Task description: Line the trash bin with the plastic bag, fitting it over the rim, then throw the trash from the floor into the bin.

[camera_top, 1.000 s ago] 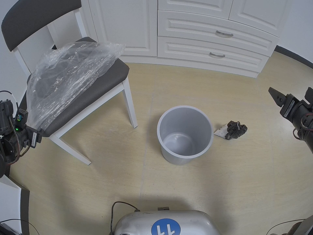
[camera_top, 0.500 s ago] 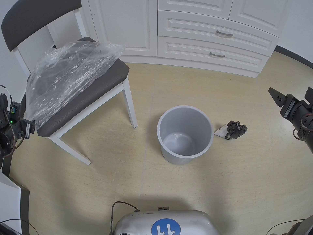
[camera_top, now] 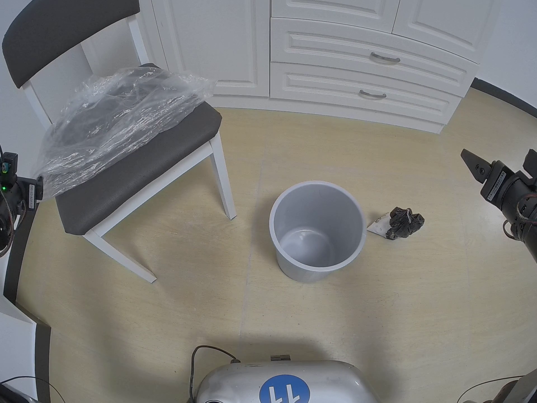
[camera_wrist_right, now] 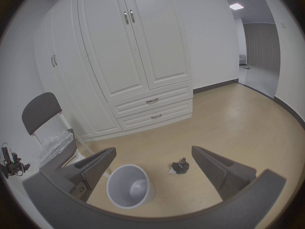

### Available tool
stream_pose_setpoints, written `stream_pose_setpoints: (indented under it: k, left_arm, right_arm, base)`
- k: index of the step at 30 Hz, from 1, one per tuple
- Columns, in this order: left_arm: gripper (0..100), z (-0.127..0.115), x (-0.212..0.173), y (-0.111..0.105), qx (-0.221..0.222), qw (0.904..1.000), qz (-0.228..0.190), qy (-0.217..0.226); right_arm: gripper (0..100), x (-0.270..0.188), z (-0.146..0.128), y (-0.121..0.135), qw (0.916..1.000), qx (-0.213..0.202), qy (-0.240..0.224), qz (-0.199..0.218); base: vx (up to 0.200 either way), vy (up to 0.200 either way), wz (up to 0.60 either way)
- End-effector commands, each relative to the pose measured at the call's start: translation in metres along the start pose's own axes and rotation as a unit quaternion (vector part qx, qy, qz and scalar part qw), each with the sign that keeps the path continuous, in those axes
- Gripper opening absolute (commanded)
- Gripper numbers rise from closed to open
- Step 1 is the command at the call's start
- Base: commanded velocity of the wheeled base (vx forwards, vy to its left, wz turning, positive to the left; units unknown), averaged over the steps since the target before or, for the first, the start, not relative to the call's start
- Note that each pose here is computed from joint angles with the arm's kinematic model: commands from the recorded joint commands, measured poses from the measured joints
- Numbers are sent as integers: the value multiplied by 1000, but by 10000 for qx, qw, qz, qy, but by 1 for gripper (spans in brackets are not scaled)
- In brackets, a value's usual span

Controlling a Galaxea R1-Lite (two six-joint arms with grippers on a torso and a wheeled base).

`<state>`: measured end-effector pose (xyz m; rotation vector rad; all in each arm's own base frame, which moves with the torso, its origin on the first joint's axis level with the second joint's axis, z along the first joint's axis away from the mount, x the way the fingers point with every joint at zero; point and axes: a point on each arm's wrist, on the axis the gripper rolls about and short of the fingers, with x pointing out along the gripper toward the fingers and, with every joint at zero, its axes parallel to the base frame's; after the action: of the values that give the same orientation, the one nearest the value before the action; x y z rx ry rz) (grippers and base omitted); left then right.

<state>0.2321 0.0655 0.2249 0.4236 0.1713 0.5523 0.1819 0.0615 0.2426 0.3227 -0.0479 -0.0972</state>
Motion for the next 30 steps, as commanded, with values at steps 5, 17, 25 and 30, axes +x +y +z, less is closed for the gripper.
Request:
stream_pose_setpoints:
  k: [5,17,25,30]
  left_arm:
    - [100,-13,11,-11,-456,9989,-57,103]
    - [100,-19,15,-14,-751,9968,-209,173]
    - [100,-23,20,-17,-964,9944,-374,223]
    - [100,-23,22,-18,-965,9942,-418,209]
  right_arm:
    - [100,0,0,0,10000,4,-3,10]
    - [100,-3,3,0,10000,37,-59,36]
    - [100,-4,8,0,9999,75,-135,44]
    - [100,-4,8,1,9998,83,-145,55]
  base:
    - [0,0,0]
    - [0,0,0]
    - [0,0,0]
    - [0,0,0]
